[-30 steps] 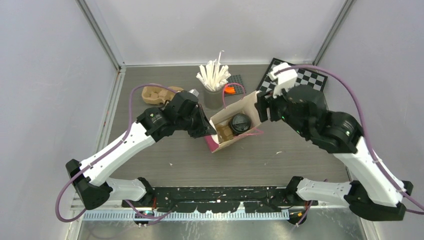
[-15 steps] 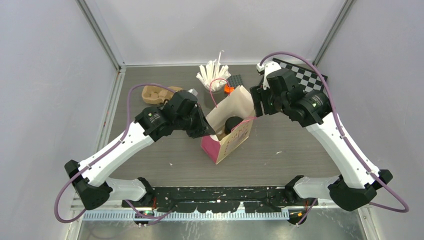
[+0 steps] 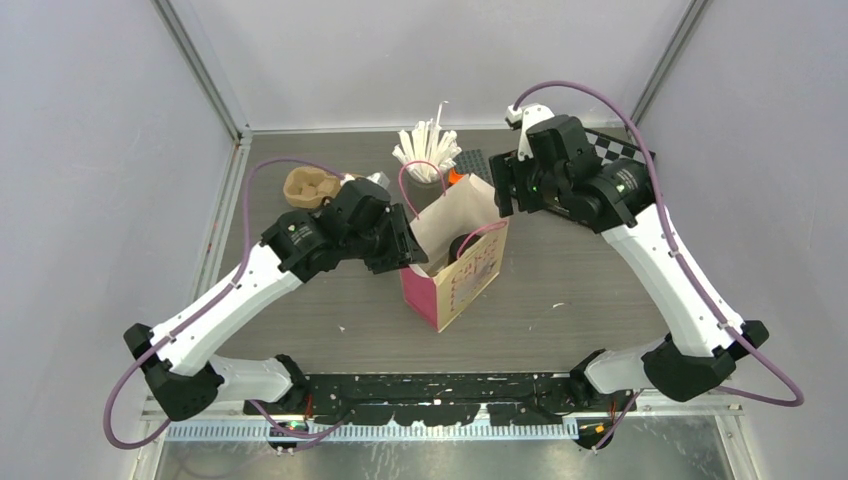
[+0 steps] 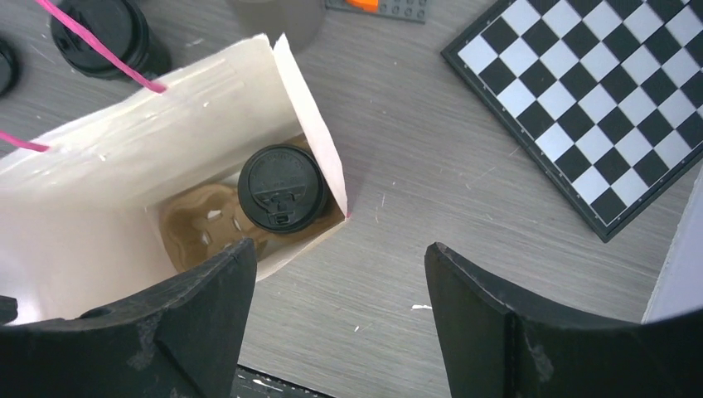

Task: Pack the takeout coffee

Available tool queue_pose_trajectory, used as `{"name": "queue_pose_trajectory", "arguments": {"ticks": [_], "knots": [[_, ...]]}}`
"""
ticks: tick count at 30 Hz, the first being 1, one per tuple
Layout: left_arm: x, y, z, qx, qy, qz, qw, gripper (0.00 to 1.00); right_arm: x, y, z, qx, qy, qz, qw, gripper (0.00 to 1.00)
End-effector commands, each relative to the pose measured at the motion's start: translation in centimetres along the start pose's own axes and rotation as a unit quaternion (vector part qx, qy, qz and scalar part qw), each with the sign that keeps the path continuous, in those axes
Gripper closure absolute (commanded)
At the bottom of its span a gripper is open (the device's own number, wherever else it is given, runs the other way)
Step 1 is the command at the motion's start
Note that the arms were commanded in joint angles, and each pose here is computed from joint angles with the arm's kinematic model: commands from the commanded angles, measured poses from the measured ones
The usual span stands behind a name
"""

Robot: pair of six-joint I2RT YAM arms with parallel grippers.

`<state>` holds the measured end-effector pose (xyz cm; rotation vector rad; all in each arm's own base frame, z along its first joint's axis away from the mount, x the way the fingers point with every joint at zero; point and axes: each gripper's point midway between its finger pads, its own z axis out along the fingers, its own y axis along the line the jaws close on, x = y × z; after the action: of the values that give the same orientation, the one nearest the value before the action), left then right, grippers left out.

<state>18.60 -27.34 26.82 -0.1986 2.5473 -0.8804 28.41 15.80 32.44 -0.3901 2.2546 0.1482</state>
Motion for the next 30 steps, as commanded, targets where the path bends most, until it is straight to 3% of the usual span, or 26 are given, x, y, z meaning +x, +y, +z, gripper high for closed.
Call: {"name": "queue_pose_trajectory", "arguments": {"ticks": [1, 7, 12, 13, 14, 20, 30], "knots": [[-3.0, 0.4, -3.6, -0.024, -0.072, 0.064, 0.995, 0.46, -3.0, -0.6, -2.9, 0.002, -0.054, 0.021, 0.998, 0.2], [-6.1, 2.4, -6.9, -0.088, -0.138, 0.115, 0.98, 0.25, -5.4, 0.3, -4.8, -0.025, -0.087, 0.049, 0.995, 0.18], [-8.8, 5.5, -8.2, -0.15, -0.165, 0.131, 0.966, 0.14, -5.3, 1.7, -5.7, -0.069, -0.09, 0.063, 0.992, 0.17], [-9.5, 6.3, -8.2, -0.163, -0.167, 0.127, 0.964, 0.04, -5.3, 1.6, -5.8, -0.068, -0.093, 0.058, 0.992, 0.17], [-10.1, 7.1, -8.2, -0.176, -0.169, 0.124, 0.962, 0.01, -5.4, 1.4, -6.0, -0.063, -0.096, 0.053, 0.992, 0.16], [-13.3, 10.2, -6.4, -0.223, -0.165, 0.133, 0.952, 0.0, -5.8, 0.3, -7.8, -0.046, -0.118, 0.067, 0.99, 0.13], [-17.1, 12.0, 3.8, -0.22, -0.099, 0.16, 0.957, 0.02, -3.8, -0.7, -9.2, -0.036, -0.129, 0.1, 0.986, 0.13]]}}
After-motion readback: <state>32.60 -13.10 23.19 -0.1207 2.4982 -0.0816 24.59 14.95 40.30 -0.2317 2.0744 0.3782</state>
